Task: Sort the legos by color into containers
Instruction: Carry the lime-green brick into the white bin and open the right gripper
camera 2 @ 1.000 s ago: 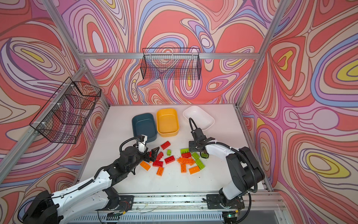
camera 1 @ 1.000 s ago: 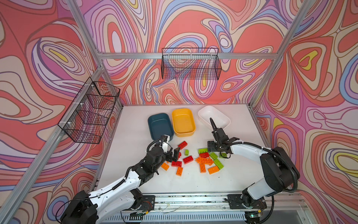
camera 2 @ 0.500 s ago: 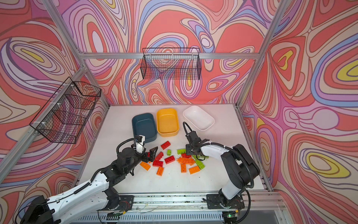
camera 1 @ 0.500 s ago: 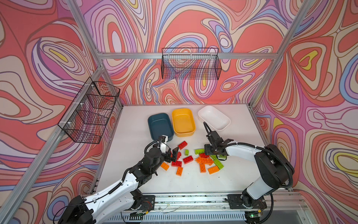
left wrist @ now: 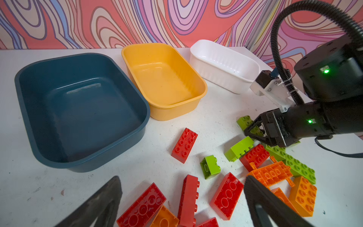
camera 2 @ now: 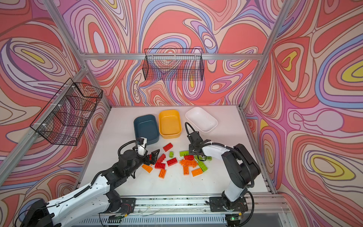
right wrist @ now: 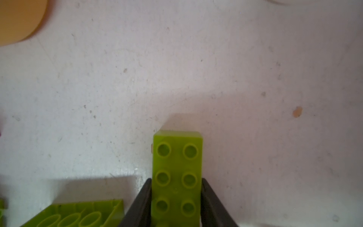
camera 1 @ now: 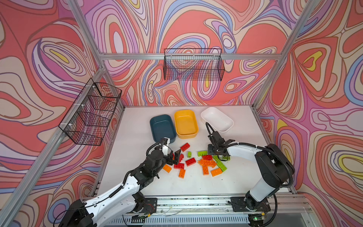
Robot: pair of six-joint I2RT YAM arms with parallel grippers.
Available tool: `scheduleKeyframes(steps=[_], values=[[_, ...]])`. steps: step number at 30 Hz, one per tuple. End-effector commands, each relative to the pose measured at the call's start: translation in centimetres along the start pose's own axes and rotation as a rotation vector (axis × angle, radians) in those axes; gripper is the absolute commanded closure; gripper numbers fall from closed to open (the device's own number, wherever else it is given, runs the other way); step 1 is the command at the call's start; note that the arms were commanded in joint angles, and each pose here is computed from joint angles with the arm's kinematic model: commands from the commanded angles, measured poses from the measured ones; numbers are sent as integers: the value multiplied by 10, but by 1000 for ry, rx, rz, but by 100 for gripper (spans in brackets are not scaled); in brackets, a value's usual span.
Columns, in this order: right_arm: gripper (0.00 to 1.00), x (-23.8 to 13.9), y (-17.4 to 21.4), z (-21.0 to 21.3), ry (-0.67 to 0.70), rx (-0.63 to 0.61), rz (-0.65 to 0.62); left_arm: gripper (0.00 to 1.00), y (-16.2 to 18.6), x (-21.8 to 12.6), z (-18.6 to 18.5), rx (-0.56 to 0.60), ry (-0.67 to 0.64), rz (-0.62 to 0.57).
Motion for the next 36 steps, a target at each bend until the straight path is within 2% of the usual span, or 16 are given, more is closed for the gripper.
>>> scheduleKeyframes(steps=[1, 12, 16, 21, 26, 29, 36], values=[[64, -12, -16, 8, -5, 19, -50, 0, 0, -2, -2, -3, 13, 8], [74, -24, -43, 20, 14, -15, -130, 0, -3, 0, -4, -3, 29, 22], [74, -39, -76, 24, 37, -35, -210, 0, -7, -2, -7, -11, 54, 10], [73, -52, -136, 24, 31, -25, -304, 0, -14, 0, -13, -33, 93, 16], [73, -20, -185, 1, 42, 34, -300, 0, -20, 0, -17, -55, 118, 23], [73, 7, -200, -16, 63, 66, -278, 0, -21, -2, -16, -58, 113, 28], [69, 50, -196, -28, 91, 69, -220, 0, -23, -8, -13, -48, 81, 39]])
Point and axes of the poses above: each gripper's point midway between its finger pads, its own x axis out along the fingers, its own z axis along the line the jaws close on, y = z × x, the point moved 8 cm from there along -x, back along the fingers, and after that the axes turned 8 degrees about x, right-handed, at the moved point
